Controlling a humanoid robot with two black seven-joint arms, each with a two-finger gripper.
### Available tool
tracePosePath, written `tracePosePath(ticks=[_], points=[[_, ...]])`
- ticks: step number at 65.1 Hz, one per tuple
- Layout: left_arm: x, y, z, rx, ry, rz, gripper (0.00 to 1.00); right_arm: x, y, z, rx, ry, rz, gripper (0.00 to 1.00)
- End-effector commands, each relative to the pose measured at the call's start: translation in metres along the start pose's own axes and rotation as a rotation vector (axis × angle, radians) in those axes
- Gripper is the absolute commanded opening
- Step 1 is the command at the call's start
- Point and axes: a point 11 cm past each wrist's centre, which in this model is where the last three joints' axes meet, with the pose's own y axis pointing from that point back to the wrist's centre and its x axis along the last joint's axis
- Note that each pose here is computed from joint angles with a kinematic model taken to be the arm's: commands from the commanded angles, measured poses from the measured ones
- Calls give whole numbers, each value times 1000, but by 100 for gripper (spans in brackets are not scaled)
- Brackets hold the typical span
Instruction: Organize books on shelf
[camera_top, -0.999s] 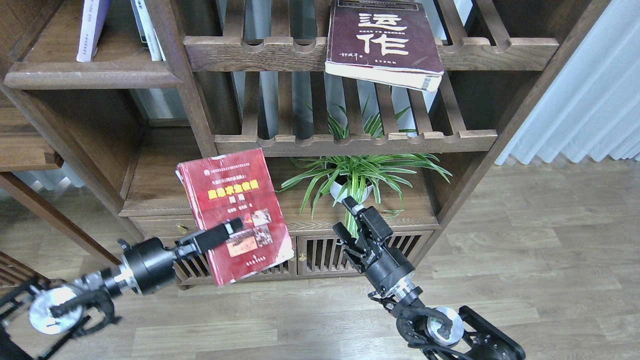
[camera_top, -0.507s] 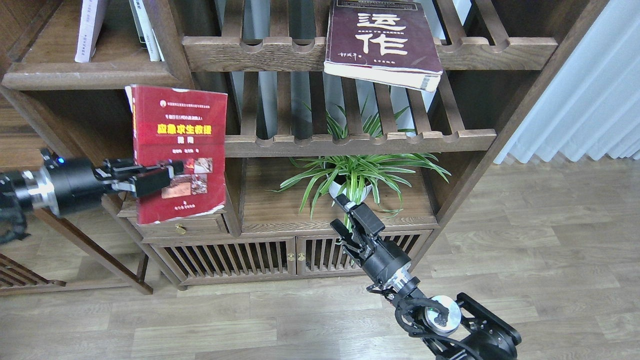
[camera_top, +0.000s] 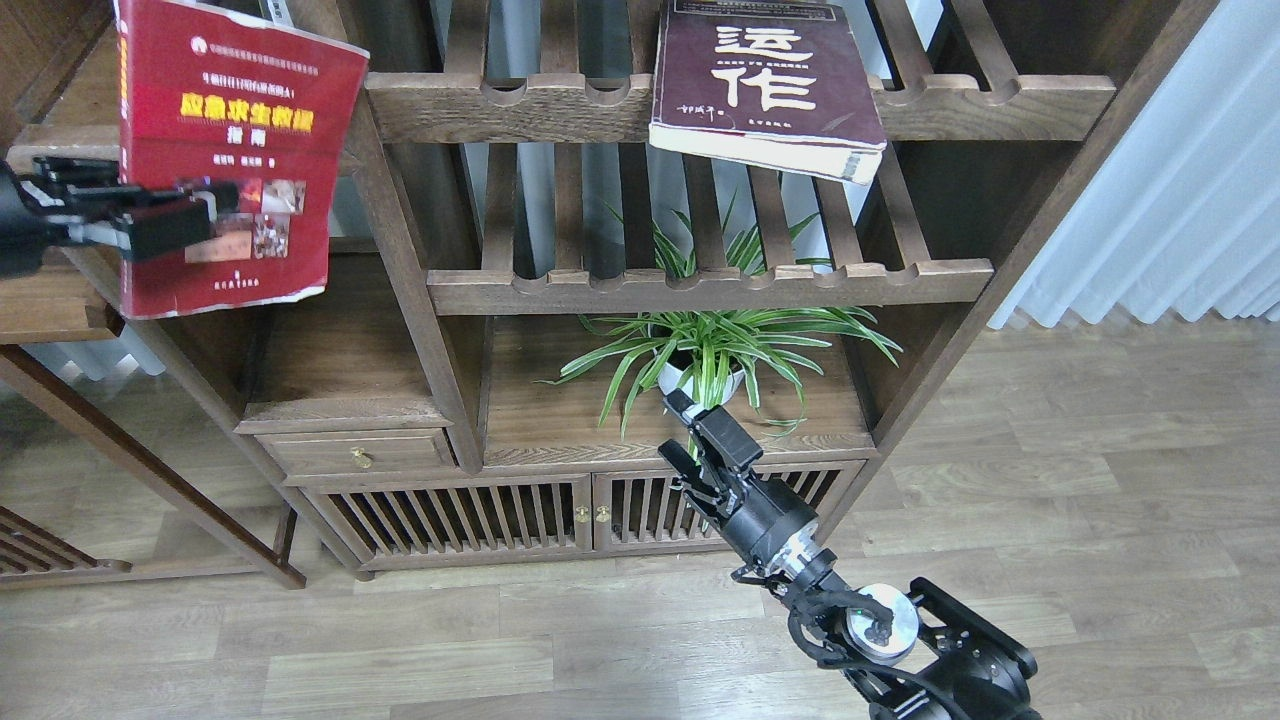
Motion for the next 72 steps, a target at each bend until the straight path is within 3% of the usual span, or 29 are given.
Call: tracePosePath(ticks=[1, 36, 72], points=[[10, 11, 17, -53, -3, 37, 8, -1, -1, 0, -2, 3, -2, 98], [57, 50, 55, -184, 28, 195, 11, -1, -3, 4, -25, 10, 0, 98], [60, 52, 70, -225, 28, 202, 7, 1, -3, 11, -49, 15, 7, 98]])
